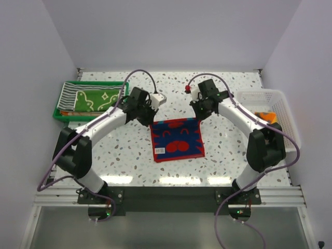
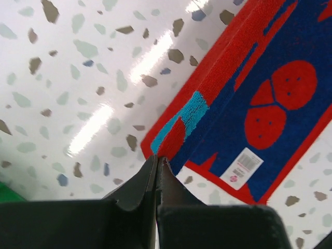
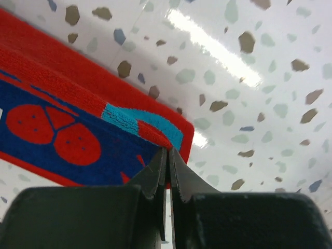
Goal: Fold and stack the towels
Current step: Fold the towel
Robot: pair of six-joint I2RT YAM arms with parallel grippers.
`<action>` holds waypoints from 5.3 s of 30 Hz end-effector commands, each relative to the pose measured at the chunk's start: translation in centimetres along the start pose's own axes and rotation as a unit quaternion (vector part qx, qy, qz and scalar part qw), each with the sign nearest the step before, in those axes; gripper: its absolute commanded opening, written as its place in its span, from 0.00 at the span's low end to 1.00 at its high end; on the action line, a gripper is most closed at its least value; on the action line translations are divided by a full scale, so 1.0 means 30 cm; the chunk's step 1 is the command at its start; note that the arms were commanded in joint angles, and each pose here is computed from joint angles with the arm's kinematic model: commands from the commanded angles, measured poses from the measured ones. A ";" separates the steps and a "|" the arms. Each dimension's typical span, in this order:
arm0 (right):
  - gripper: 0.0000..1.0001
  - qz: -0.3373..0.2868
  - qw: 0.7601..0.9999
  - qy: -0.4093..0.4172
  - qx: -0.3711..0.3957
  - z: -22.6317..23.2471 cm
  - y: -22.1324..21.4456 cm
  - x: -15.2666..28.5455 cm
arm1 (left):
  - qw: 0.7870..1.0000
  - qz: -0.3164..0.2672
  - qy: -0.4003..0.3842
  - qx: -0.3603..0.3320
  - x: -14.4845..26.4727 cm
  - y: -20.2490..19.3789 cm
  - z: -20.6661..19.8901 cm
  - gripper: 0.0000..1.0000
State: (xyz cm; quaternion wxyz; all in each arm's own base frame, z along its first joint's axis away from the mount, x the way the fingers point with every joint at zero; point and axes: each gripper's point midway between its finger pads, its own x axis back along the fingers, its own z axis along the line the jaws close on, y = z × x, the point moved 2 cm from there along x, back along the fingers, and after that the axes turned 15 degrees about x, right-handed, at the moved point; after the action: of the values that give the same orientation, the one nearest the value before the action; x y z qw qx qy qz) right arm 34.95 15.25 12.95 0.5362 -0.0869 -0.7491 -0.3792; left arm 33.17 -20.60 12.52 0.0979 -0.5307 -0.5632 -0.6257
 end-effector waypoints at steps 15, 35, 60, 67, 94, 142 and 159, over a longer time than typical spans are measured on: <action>0.00 0.040 0.992 -0.030 -0.117 0.161 -0.252 0.063 | 0.978 0.090 -0.043 0.184 0.075 -0.332 -0.209 0.00; 0.00 0.094 0.983 0.006 -0.156 0.234 -0.333 0.030 | 0.962 0.136 -0.046 0.234 0.054 -0.455 -0.236 0.00; 0.31 0.066 0.972 0.085 -0.210 0.352 -0.334 0.024 | 0.958 0.166 -0.058 0.225 0.058 -0.539 -0.290 0.20; 0.34 0.046 0.970 0.093 -0.220 0.385 -0.355 0.111 | 0.957 0.149 -0.111 0.221 0.142 -0.526 -0.389 0.64; 0.33 -0.039 0.937 0.093 -0.336 0.437 -0.388 -0.110 | 0.944 0.170 -0.052 0.277 -0.040 -0.638 -0.441 0.36; 0.52 -0.097 0.952 0.010 -0.292 0.299 -0.270 0.007 | 0.916 -0.028 0.042 0.399 -0.082 -0.290 -0.190 0.48; 0.52 -0.076 0.950 -0.005 -0.302 0.304 -0.329 -0.020 | 0.920 -0.040 0.026 0.389 -0.023 -0.200 -0.220 0.06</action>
State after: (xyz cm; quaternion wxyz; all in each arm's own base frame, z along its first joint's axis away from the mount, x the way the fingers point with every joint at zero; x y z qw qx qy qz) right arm 22.42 14.69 5.95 0.4725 -0.1946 -0.5976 -0.6179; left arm 24.02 -23.27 6.16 0.3280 -0.4187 -0.7565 -0.3806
